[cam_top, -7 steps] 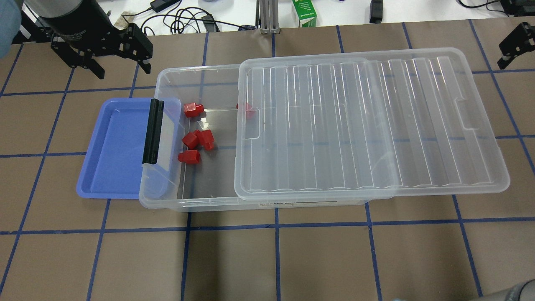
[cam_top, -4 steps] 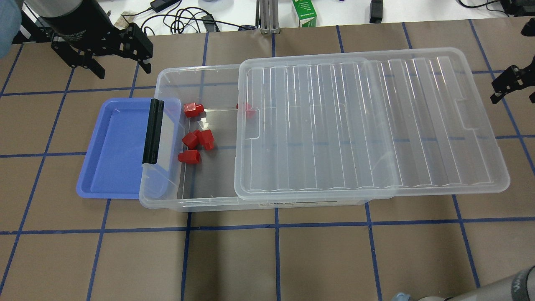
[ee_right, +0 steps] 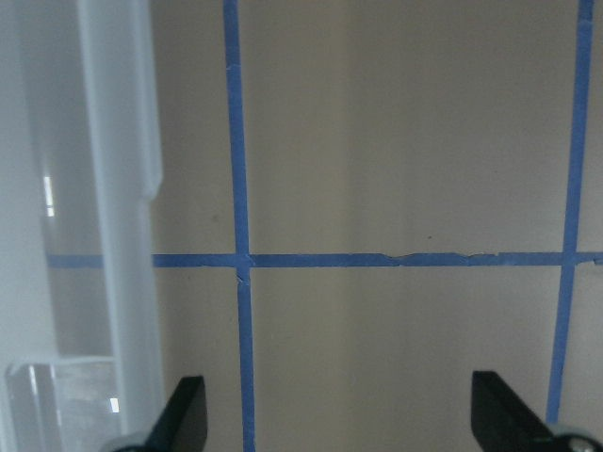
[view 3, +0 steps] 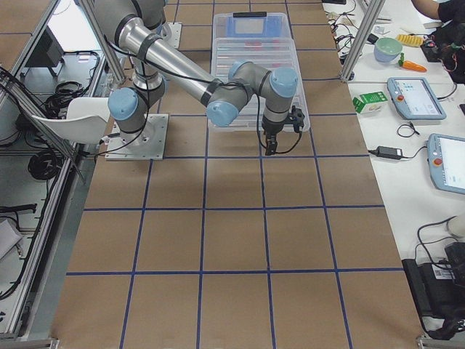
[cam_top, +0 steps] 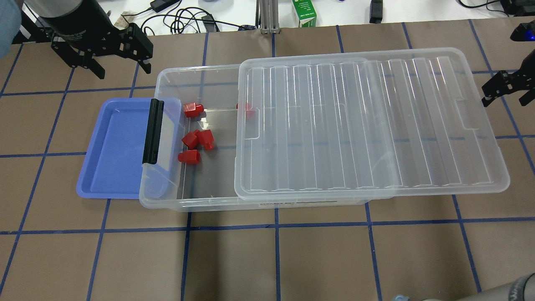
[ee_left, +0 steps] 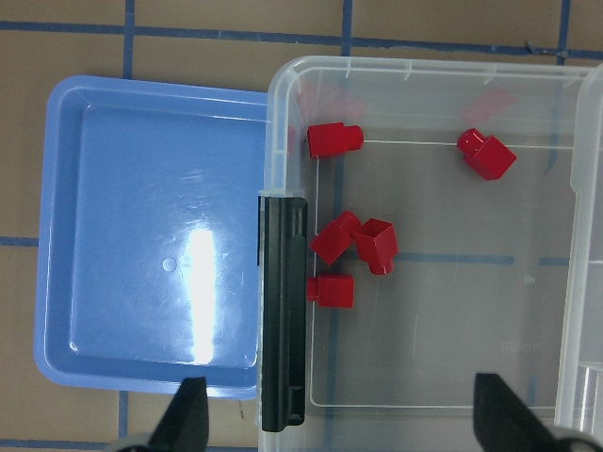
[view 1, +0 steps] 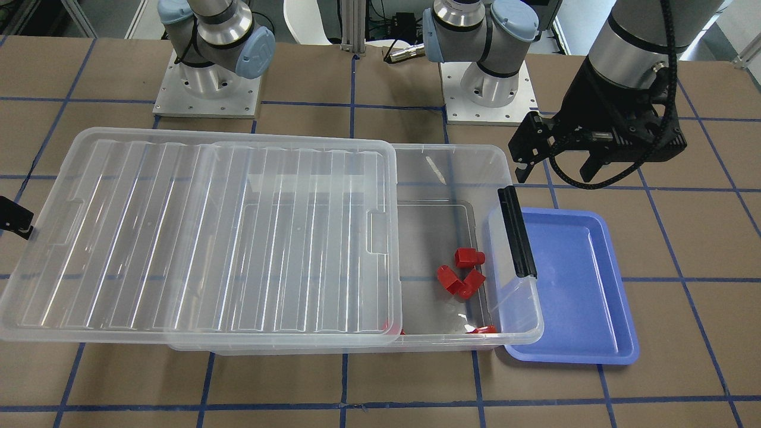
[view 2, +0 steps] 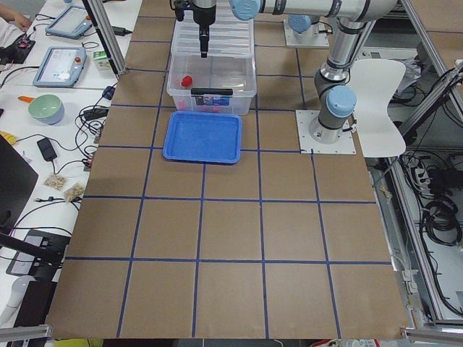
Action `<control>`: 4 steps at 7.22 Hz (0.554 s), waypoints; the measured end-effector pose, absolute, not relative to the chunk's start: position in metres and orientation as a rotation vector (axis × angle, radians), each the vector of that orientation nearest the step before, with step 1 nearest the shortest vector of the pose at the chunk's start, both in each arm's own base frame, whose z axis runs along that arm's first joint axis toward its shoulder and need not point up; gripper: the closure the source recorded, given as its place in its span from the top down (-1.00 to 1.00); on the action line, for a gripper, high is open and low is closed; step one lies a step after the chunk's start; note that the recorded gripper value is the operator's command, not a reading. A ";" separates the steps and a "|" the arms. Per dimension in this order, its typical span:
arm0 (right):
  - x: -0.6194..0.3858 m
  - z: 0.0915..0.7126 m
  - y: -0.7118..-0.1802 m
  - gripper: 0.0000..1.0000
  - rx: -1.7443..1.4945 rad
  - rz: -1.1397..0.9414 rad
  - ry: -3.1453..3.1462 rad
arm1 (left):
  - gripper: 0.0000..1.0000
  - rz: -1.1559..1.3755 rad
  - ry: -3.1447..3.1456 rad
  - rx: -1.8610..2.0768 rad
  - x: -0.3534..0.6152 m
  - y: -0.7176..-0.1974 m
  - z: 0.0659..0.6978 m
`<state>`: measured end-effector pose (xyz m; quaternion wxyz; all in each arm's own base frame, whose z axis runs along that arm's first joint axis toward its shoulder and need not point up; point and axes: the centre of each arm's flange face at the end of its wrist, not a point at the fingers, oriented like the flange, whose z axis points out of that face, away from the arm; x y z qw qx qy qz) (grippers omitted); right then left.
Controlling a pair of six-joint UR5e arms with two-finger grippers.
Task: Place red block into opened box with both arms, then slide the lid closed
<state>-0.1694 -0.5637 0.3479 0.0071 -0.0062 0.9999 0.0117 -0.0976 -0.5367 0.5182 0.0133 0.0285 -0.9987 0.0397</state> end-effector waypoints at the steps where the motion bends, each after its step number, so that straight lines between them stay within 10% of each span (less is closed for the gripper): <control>1: -0.156 0.347 -0.567 1.00 -0.048 0.040 3.125 | 1.00 0.123 -3.111 0.089 -0.097 -0.537 0.518; 4: -0.113 0.342 -0.566 1.00 -0.033 0.058 3.121 | 1.00 0.122 -3.111 0.088 -0.098 -0.537 0.518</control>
